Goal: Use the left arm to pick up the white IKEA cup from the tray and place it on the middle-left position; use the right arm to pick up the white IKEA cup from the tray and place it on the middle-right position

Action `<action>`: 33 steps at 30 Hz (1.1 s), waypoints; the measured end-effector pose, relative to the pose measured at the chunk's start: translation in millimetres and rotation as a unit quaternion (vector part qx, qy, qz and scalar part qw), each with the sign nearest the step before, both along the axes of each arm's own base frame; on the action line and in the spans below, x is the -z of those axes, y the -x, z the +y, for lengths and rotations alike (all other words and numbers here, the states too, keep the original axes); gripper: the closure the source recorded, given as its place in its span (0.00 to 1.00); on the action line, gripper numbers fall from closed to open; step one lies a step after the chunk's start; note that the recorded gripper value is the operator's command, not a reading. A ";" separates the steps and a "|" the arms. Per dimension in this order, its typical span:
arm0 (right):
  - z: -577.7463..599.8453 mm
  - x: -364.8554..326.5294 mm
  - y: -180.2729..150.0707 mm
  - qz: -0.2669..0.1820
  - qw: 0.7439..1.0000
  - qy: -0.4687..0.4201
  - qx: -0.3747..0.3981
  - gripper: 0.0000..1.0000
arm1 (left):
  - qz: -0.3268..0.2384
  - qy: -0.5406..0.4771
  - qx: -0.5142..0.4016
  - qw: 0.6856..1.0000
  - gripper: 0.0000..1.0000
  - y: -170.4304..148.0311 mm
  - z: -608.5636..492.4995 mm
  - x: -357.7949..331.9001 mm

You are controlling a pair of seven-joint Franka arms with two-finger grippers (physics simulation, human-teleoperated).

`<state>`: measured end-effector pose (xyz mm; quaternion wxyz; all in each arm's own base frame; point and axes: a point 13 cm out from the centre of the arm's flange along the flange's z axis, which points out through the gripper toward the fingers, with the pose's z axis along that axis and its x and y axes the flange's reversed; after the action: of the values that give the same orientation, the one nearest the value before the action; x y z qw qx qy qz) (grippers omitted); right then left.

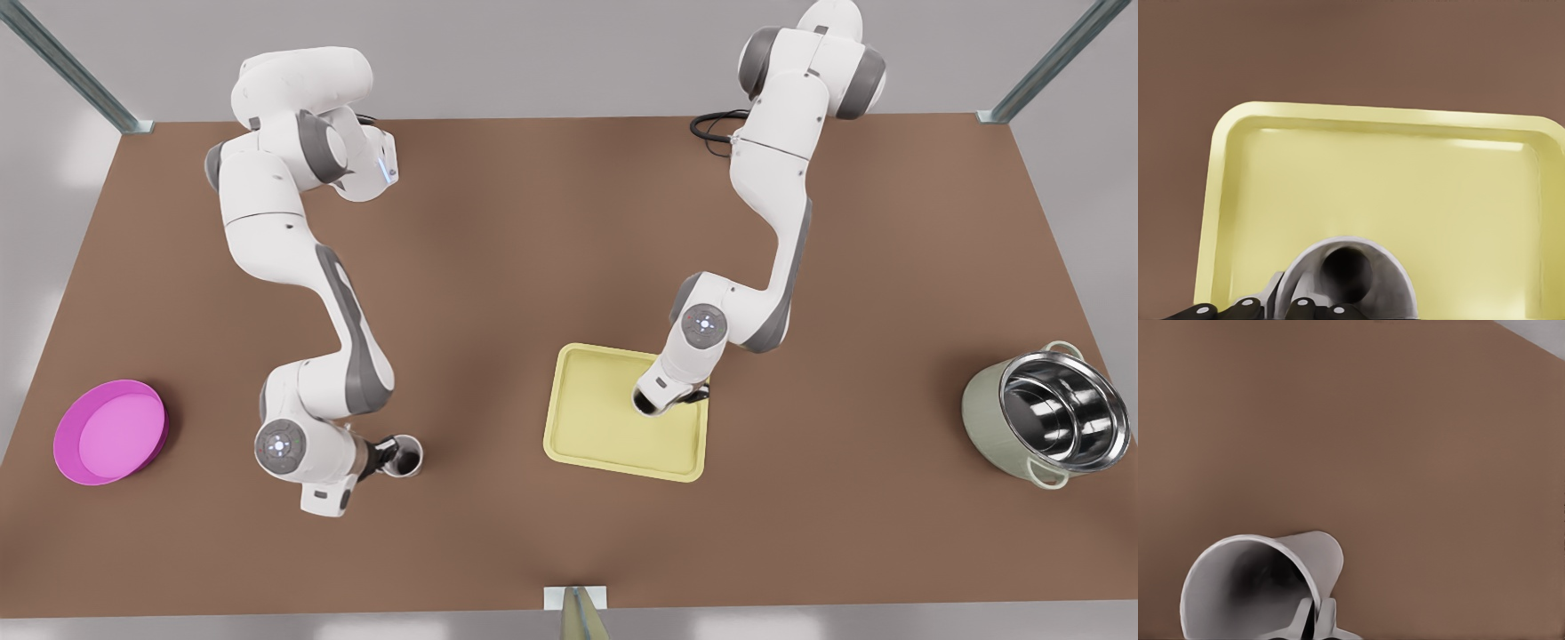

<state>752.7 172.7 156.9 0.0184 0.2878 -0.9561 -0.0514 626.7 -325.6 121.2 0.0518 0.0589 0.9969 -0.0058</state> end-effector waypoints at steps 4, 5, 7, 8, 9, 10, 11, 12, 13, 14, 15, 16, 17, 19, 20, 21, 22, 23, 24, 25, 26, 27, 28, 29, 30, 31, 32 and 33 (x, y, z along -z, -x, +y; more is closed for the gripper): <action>-2.2 4.3 -1.9 -0.003 1.000 0.000 -0.010 0.61 | -0.005 0.004 -0.009 1.000 0.88 -4.5 -3.2 -7.1; -1.9 4.5 -2.3 -0.004 1.000 -0.001 -0.013 0.58 | -0.006 0.004 -0.012 1.000 0.89 -5.2 -3.6 -8.6; -0.7 4.5 -2.6 -0.006 1.000 -0.002 -0.017 0.51 | -0.011 0.009 -0.021 1.000 0.90 -12.3 -5.4 -20.2; -0.4 4.4 -2.7 -0.006 1.000 -0.002 -0.019 0.50 | -0.013 0.011 -0.028 0.999 0.90 -18.8 -1.9 -29.8; -0.2 3.7 -2.9 -0.007 1.000 -0.002 -0.020 0.48 | -0.014 0.013 -0.039 0.999 0.91 -26.7 11.0 -42.3; 2.2 -2.5 -3.1 -0.009 1.000 -0.005 -0.022 0.38 | -0.014 0.014 -0.056 0.998 0.91 -36.8 34.5 -58.5; 8.7 -24.2 -3.0 -0.016 0.999 -0.009 -0.026 0.27 | -0.011 0.015 -0.076 0.997 0.91 -47.5 68.1 -74.6; 20.2 -61.2 -0.9 -0.026 0.999 -0.017 -0.031 0.20 | -0.005 0.013 -0.094 0.995 0.91 -54.7 103.0 -82.3; 31.1 -102.7 3.8 -0.038 0.998 -0.024 -0.036 0.16 | 0.003 0.010 -0.113 0.994 0.91 -61.1 141.9 -84.6; 43.2 -143.9 12.1 -0.048 0.998 -0.029 -0.042 0.15 | 0.012 0.011 -0.132 0.991 0.91 -66.2 182.3 -83.3; 57.5 -179.0 23.9 -0.055 0.997 -0.030 -0.049 0.01 | 0.021 0.013 -0.148 0.989 0.91 -68.7 219.4 -78.0; 64.5 -203.4 35.0 -0.056 0.997 -0.028 -0.050 0.00 | 0.029 0.013 -0.156 0.987 0.91 -69.4 247.3 -69.4; 64.0 -225.5 45.3 -0.056 0.997 -0.022 -0.045 0.00 | 0.036 0.012 -0.159 0.987 0.91 -69.1 268.3 -58.3; 52.2 -258.9 64.8 -0.049 0.998 0.005 -0.024 0.00 | 0.047 0.009 -0.153 0.987 0.91 -66.0 296.3 -32.3; 34.0 -270.2 68.7 -0.049 0.998 0.027 -0.008 0.00 | 0.049 0.008 -0.144 0.988 0.91 -65.6 301.6 -21.8; -21.7 -291.4 65.0 -0.055 0.997 0.045 0.030 0.00 | 0.048 0.007 -0.134 0.990 0.91 -66.2 304.1 -14.4; -96.4 -308.2 62.8 -0.055 0.994 0.062 0.076 0.00 | 0.045 0.007 -0.124 0.991 0.91 -67.6 305.4 -10.4; -145.0 -313.3 66.5 -0.049 0.990 0.075 0.105 0.00 | 0.042 0.007 -0.114 0.993 0.91 -69.4 306.1 -8.1; -170.2 -312.7 71.8 -0.039 0.989 0.084 0.119 0.00 | 0.038 0.006 -0.105 0.994 0.91 -71.1 307.0 -6.6; -182.9 -309.9 76.4 -0.029 0.988 0.091 0.123 0.00 | 0.034 0.006 -0.095 0.995 0.91 -72.8 307.7 -6.2; -188.8 -306.0 79.5 -0.020 0.988 0.095 0.124 0.00 | 0.031 0.005 -0.087 0.996 0.85 -74.3 308.0 -6.0; -191.3 -302.9 82.0 -0.013 0.988 0.097 0.122 0.00 | 0.028 0.006 -0.078 0.997 0.58 -75.8 307.8 -6.2; -192.3 -299.4 83.8 -0.007 0.988 0.099 0.119 0.00 | 0.026 0.008 -0.069 0.997 0.22 -77.1 307.0 -6.5; -192.1 -295.8 85.1 -0.001 0.988 0.101 0.116 0.00 | 0.023 0.010 -0.060 0.998 0.02 -78.2 306.3 -6.5; -186.2 -289.8 85.5 0.006 0.989 0.101 0.109 0.00 | 0.020 0.013 -0.051 0.998 0.00 -79.3 305.2 -6.5; -167.8 -279.1 84.6 0.014 0.991 0.098 0.094 0.00 | 0.018 0.018 -0.041 0.999 0.00 -80.6 303.6 -7.0; -151.8 -265.7 82.9 0.024 0.992 0.090 0.083 0.00 | 0.012 0.021 -0.031 0.999 0.00 -83.6 305.0 -10.1; -135.8 -249.8 81.6 0.034 0.993 0.086 0.072 0.00 | 0.000 0.022 -0.020 1.000 0.00 -92.1 306.0 -24.8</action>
<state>671.0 36.8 406.7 0.0722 0.2141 -0.9739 0.0197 718.8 -19.6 146.1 0.0535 0.0383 0.9975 -0.0268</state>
